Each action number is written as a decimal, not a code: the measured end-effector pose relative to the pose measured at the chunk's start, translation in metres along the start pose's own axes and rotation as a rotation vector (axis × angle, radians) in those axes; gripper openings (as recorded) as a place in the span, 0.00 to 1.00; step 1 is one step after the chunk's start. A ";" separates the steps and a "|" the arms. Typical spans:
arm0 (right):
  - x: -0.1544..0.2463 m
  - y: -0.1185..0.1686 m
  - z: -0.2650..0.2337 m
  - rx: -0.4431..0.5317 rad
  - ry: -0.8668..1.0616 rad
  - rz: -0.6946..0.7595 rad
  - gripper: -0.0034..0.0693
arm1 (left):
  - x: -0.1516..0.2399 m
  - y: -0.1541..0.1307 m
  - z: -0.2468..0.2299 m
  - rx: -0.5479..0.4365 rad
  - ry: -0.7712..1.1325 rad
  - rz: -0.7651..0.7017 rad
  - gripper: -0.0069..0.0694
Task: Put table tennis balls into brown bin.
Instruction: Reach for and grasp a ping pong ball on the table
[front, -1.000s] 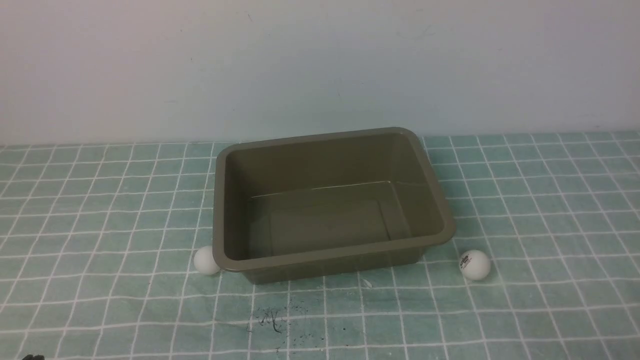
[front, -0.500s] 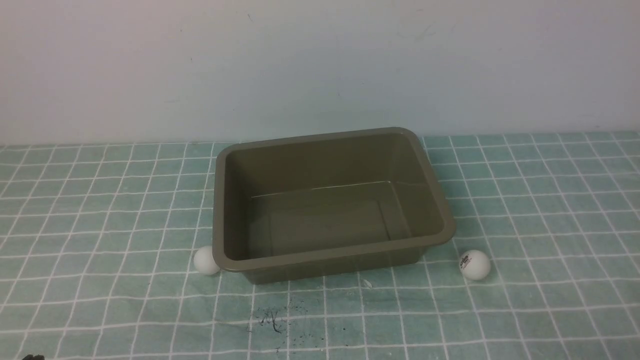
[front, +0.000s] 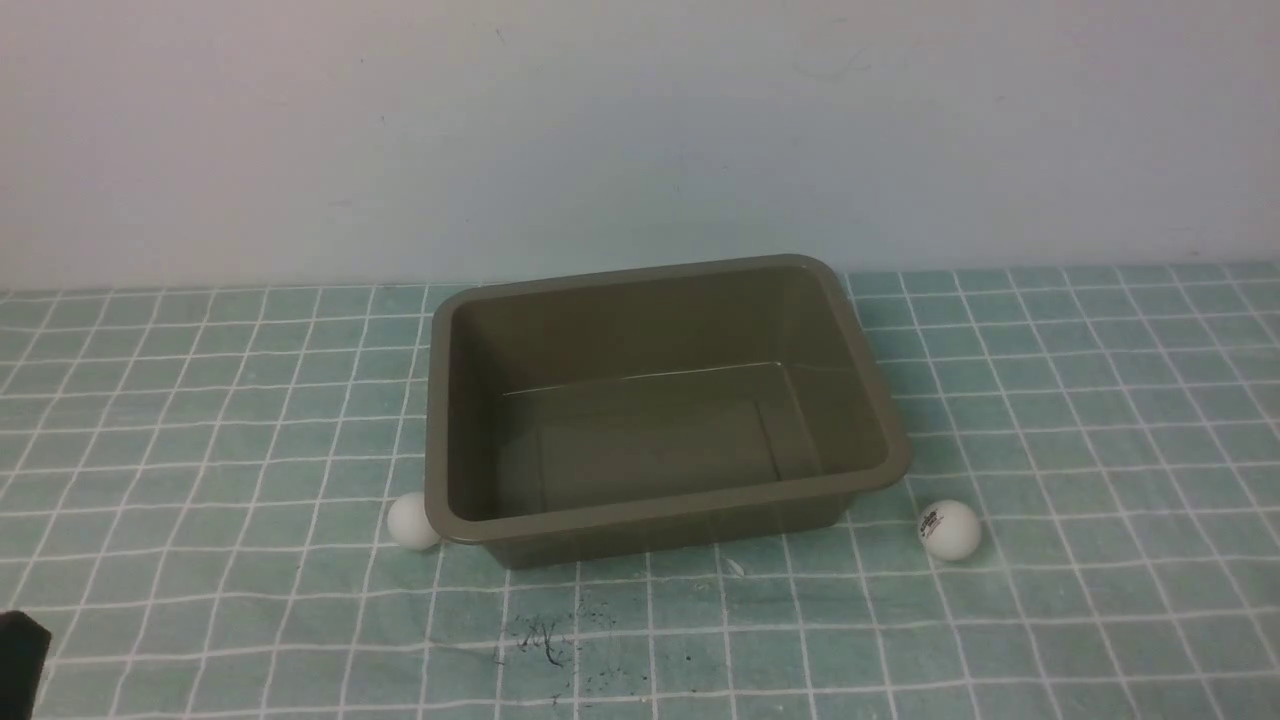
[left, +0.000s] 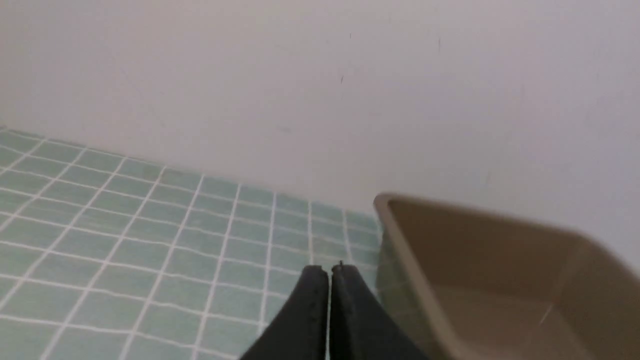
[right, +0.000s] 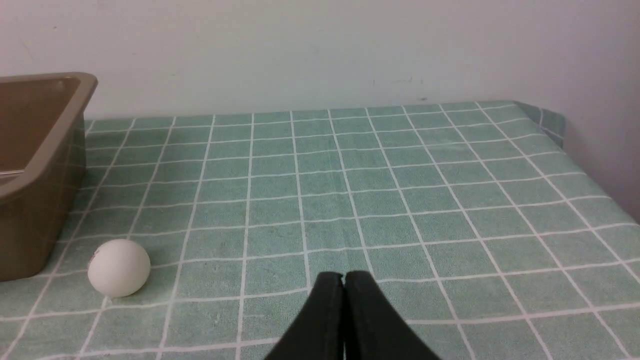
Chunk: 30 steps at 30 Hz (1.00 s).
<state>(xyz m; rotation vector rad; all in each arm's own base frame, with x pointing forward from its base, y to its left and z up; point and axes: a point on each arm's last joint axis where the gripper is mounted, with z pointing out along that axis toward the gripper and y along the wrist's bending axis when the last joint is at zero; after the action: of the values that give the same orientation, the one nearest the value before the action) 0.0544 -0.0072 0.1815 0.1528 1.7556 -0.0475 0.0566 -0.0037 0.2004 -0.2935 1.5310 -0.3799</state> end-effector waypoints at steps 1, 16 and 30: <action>0.000 0.000 0.000 0.000 0.000 0.000 0.03 | -0.001 0.000 0.000 0.002 -0.015 -0.049 0.08; -0.033 0.000 -0.006 -0.124 -0.365 0.658 0.03 | -0.033 0.004 -0.005 0.000 -0.293 -0.543 0.08; -0.136 0.015 -0.018 -0.105 -0.094 0.409 0.03 | -0.096 -0.076 0.055 0.119 0.661 0.057 0.08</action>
<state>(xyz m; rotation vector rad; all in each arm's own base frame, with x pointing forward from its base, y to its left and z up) 0.0631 -0.0011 0.3194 0.4224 1.5997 0.3289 0.1074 -0.0356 0.3206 -0.0222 2.1464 -0.5543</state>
